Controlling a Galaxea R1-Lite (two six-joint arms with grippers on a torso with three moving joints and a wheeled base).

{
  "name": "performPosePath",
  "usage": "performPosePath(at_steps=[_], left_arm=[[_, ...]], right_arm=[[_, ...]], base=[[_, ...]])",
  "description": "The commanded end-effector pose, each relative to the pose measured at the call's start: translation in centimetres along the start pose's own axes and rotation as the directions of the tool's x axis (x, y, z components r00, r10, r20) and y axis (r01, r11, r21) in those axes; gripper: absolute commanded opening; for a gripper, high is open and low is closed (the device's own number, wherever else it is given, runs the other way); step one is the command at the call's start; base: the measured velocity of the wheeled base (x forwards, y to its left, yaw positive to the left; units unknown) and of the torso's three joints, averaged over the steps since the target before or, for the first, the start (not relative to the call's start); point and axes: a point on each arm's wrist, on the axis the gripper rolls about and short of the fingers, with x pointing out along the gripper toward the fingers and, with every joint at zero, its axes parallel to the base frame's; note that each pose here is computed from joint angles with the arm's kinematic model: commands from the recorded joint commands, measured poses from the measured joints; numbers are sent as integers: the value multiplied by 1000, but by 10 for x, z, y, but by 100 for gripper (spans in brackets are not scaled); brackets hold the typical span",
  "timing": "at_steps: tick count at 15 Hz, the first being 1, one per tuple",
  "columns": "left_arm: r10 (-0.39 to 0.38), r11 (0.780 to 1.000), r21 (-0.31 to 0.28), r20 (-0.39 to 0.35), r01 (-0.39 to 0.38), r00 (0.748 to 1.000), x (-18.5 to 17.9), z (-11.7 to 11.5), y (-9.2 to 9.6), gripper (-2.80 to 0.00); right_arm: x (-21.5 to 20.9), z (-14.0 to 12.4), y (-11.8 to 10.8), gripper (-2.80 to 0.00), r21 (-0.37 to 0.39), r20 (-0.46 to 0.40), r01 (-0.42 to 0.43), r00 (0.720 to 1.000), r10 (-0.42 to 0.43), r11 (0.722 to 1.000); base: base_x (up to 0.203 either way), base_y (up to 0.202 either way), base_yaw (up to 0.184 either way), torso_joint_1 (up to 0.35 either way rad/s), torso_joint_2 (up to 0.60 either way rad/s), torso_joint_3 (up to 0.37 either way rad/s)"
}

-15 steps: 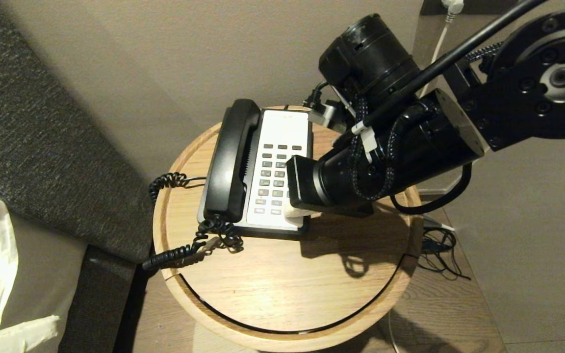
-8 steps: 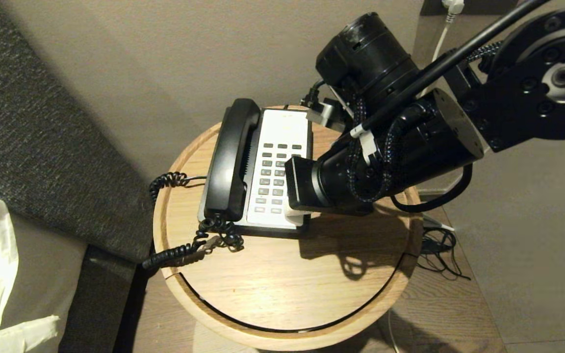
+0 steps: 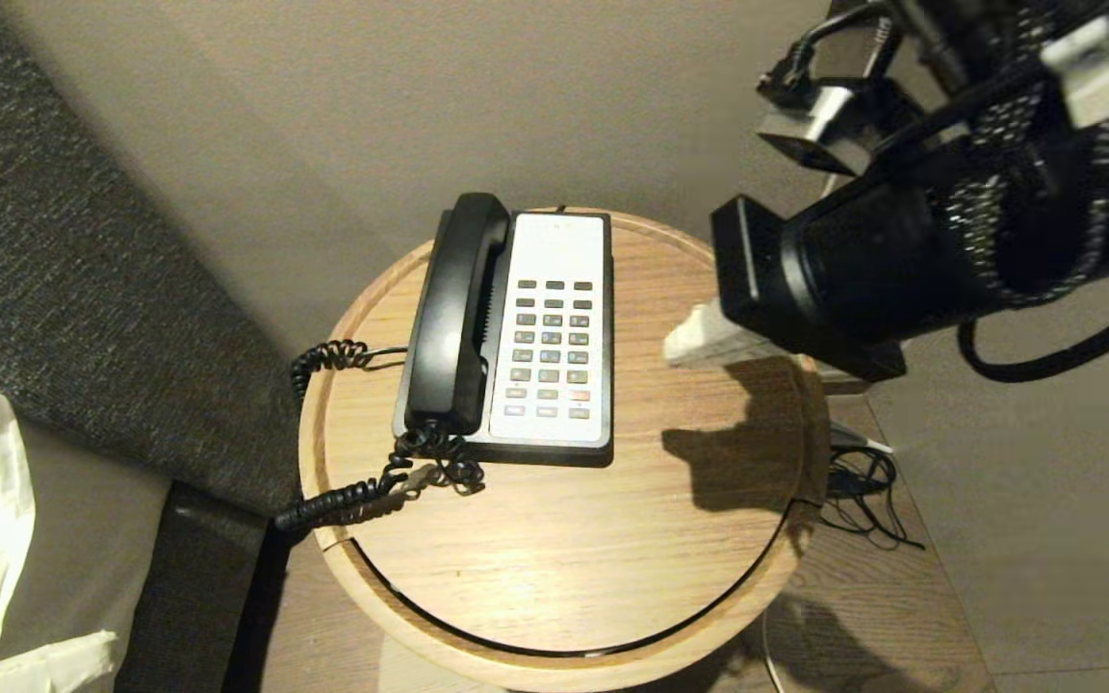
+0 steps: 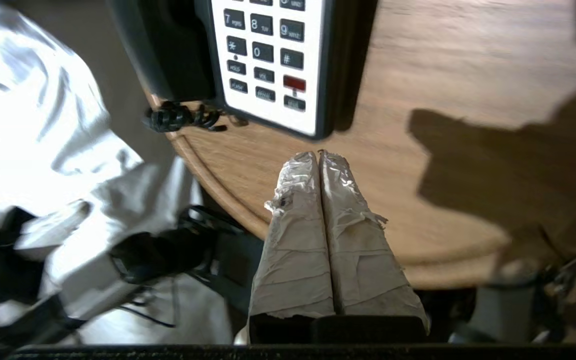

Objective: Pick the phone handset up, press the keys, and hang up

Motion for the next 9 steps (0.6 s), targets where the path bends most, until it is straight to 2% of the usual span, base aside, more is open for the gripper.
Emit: performPosePath(at_steps=[1,2,5,7,9], left_arm=[[51,999,-4,28,-51,998,-1,0,2,-280],[97,995,-4,55,-97,994,-1,1,2,-280],[206,976,52,116,-213,972,-4,3,5,-280],[287,954,40,170,-298,943,-9,1,8,-280],[317,942,26,249,-334,915,-25,-10,10,-280]], right_arm=[[-53,-7,-9,-280,57,73,-43,997,38,997],[-68,-13,-17,-280,86,86,-40,996,33,996],[-112,-38,-58,-280,182,146,9,989,-36,983],[-144,-52,-87,-280,277,244,41,963,-111,960],[-170,-76,-107,-280,341,323,34,934,-151,939]], base=[[0,0,0,0,0,0],[0,0,0,0,0,0],[0,0,0,0,0,0],[0,0,0,0,0,0],[0,0,0,0,0,0]])
